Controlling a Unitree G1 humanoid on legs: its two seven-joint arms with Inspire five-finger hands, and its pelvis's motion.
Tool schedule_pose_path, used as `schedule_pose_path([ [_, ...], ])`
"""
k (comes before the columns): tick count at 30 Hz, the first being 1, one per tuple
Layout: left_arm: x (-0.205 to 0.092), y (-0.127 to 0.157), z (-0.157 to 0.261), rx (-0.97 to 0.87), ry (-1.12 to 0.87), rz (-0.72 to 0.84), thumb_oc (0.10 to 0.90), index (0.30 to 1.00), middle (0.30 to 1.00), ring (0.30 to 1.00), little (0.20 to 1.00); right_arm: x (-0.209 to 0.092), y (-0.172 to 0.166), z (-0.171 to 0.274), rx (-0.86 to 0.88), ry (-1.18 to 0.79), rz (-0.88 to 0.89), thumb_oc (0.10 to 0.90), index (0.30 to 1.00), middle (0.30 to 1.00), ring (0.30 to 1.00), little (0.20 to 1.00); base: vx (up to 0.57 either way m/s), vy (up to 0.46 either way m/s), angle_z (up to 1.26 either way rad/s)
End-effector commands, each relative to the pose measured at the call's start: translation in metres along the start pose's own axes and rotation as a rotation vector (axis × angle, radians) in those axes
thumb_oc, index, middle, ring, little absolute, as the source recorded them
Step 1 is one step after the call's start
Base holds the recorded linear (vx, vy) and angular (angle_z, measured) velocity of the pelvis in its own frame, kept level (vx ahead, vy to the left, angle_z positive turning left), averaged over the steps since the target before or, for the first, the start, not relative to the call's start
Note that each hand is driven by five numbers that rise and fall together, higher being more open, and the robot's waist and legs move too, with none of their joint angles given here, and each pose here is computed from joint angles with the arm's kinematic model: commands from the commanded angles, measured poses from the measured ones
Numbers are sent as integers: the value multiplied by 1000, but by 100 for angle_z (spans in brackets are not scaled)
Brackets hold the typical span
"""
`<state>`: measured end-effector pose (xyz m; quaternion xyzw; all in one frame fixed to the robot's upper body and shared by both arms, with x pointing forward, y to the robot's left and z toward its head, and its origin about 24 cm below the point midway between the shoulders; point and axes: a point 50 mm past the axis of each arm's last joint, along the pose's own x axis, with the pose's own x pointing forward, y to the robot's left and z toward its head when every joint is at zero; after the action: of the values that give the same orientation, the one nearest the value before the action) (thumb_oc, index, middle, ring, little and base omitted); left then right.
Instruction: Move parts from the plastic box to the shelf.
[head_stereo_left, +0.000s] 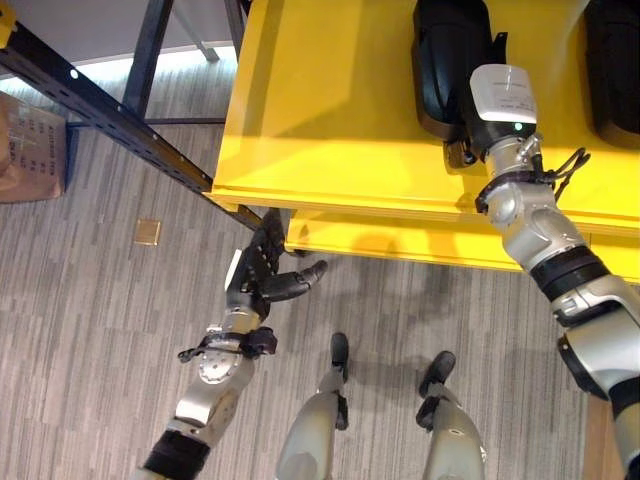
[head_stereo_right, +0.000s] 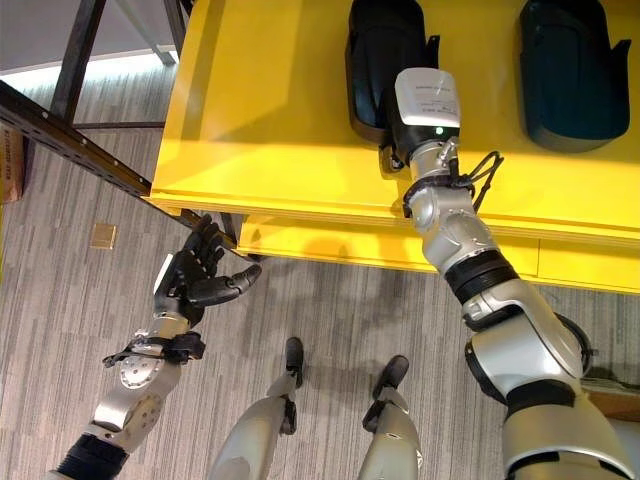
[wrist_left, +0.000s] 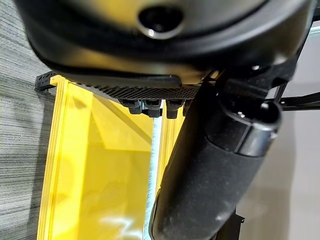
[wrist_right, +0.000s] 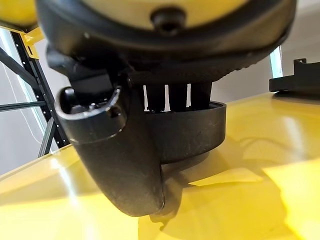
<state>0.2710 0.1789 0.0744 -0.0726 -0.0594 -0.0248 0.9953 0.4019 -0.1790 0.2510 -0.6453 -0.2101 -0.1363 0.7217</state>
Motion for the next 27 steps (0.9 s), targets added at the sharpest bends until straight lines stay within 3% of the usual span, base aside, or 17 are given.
schedule_pose_path([
  [1,10,-3,56,22,-288,-38,900,1000,1000,1000,1000,17,-13,59,111,-162,-42,400,300,300,300,300,0,0,0],
  [25,10,1,55,32,-283,-16,900,1000,1000,1000,1000,11,10,60,203,-104,18,410,314,314,314,314,0,0,0],
  [27,10,0,55,30,-282,-16,900,1000,1000,1000,1000,11,10,61,207,-100,21,757,800,800,800,800,0,0,0],
])
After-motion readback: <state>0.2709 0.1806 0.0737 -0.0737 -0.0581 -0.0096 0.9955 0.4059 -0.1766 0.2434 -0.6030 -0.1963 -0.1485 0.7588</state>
